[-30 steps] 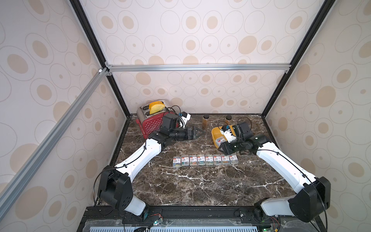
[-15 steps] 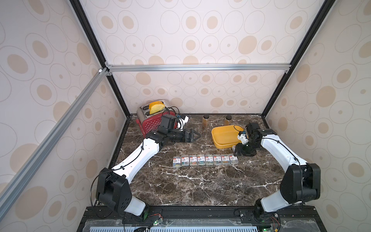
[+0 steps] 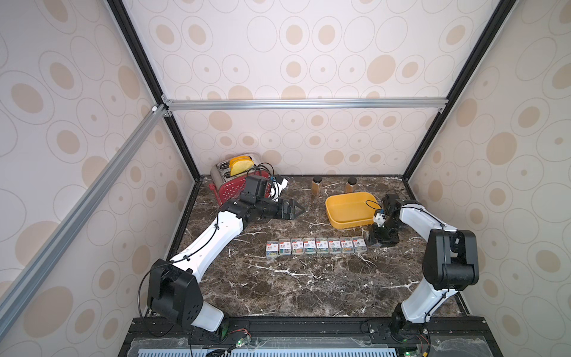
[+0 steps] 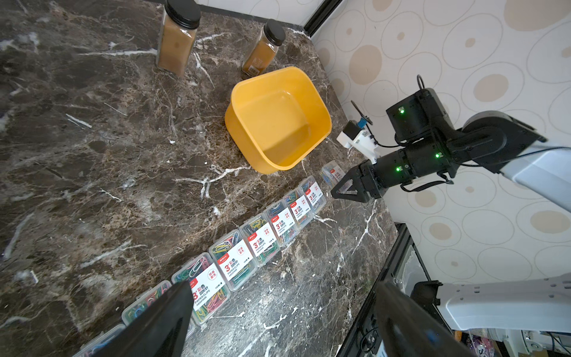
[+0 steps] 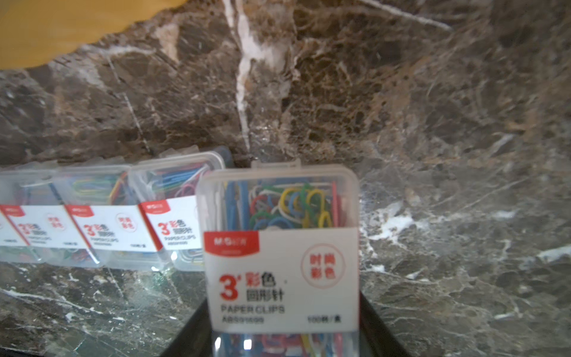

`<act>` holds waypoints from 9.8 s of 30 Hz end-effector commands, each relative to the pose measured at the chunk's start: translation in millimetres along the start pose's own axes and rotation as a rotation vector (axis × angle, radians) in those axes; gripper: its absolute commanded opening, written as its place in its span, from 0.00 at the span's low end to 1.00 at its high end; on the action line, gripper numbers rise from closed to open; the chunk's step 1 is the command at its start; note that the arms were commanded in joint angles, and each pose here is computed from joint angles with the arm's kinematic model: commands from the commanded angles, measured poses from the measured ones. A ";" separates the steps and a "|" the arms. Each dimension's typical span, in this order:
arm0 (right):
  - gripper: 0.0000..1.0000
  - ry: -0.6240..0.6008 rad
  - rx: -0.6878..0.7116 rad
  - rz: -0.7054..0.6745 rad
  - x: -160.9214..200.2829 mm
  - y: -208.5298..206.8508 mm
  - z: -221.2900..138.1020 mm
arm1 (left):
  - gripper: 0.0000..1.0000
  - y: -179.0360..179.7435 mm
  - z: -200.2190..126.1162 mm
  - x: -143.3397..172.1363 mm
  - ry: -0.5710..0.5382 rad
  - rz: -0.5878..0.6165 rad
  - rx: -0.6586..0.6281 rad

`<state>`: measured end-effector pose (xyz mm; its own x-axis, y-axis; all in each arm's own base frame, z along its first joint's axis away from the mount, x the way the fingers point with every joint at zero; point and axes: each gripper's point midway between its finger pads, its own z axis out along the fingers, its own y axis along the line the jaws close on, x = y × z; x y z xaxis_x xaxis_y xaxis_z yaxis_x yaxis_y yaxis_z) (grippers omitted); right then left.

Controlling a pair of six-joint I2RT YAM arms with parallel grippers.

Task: Take the paper clips out of the storage box
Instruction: Place the boxed paper clips at the center of the board, then adjust the boxed paper clips at the center of the board, then reset both arms

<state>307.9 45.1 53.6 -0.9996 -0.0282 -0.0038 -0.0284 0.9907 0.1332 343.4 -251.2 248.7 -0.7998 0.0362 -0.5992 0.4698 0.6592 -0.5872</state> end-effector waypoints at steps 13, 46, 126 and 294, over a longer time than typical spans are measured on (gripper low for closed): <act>0.33 0.040 0.045 0.010 -5.2 -18.4 23.0 | 0.96 3.0 -4.6 -7.8 -0.004 0.040 -0.008; 0.58 -0.121 0.101 0.158 -24.4 -45.8 -29.1 | 0.99 -3.3 -2.4 -14.8 -0.017 0.030 0.026; 1.00 -0.489 0.173 0.167 -48.7 -43.4 -119.8 | 0.99 33.5 -41.7 -19.7 -0.092 0.085 -0.222; 1.00 -1.124 0.314 -0.251 -86.8 -40.2 -35.1 | 0.99 298.2 -114.3 47.2 -0.566 0.193 -0.860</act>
<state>389.9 2.0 75.7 -0.4266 -0.2454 -0.8705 -0.0660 0.9684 -0.2406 400.8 32.7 94.3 -0.3967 -0.0382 -0.9172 -0.0441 0.9988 -0.0226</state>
